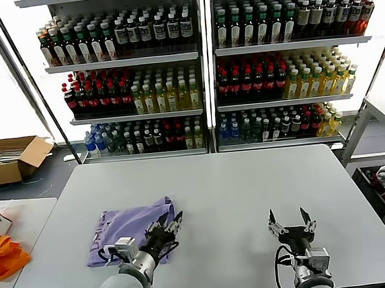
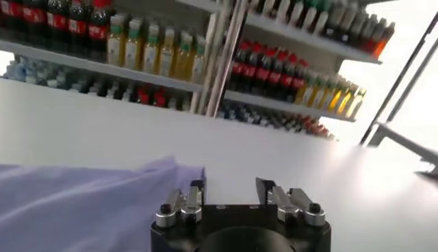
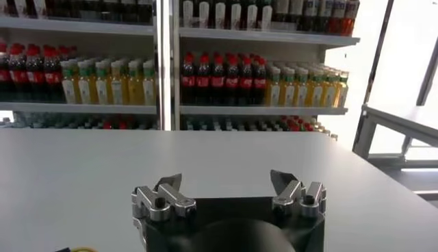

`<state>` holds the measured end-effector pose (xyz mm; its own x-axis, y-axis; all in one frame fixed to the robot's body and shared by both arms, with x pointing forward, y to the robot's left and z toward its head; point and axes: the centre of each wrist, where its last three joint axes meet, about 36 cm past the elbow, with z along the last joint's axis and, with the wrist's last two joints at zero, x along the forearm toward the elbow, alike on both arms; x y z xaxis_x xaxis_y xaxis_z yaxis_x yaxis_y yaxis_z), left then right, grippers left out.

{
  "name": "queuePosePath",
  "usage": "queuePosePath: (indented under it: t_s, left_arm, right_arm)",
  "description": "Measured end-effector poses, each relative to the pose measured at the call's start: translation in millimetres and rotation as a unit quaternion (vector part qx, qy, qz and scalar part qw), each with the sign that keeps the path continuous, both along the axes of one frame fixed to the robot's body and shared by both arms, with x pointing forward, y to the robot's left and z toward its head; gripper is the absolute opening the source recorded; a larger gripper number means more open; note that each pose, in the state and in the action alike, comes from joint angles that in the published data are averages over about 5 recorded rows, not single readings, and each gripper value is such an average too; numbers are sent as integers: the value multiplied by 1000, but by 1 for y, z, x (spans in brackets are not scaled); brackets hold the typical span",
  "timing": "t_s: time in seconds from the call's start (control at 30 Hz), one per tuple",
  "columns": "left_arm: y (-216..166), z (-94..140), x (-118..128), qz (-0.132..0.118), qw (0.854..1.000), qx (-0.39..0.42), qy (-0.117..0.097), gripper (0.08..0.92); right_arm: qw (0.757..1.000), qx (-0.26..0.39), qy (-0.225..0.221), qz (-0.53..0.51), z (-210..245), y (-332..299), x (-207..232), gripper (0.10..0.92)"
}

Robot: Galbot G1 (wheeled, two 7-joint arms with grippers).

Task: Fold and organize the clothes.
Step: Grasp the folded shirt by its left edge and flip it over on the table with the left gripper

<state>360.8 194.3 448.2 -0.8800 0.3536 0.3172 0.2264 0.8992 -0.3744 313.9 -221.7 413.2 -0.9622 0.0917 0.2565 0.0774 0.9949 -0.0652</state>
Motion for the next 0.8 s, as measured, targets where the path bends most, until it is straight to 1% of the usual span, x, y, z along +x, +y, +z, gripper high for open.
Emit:
queuePosePath:
  t_s: [0.13, 0.23, 0.3, 0.43, 0.53, 0.63, 0.8]
  left_arm:
    - [19, 12, -1, 19, 1000, -15, -13, 684]
    - [43, 11, 0, 47, 999, 12, -20, 766]
    - [61, 7, -1, 68, 996, 43, -24, 802]
    - [96, -4, -7, 110, 986, 119, -29, 821]
    - [117, -13, -13, 132, 977, 164, -27, 822]
    - [132, -21, -19, 144, 970, 195, -19, 823]
    - [147, -30, -24, 150, 965, 217, -7, 823]
  right_arm:
    - [1000, 4, -2, 7, -1, 2, 4, 823]
    - [1000, 7, -4, 13, -2, 5, 8, 823]
    - [1000, 9, -4, 18, -3, 7, 10, 823]
    - [1000, 10, -5, 27, -5, 11, 15, 823]
    - [999, 11, -5, 33, -6, 13, 18, 823]
    - [999, 10, -6, 38, -6, 15, 19, 823]
    - [999, 9, -7, 43, -6, 16, 21, 823]
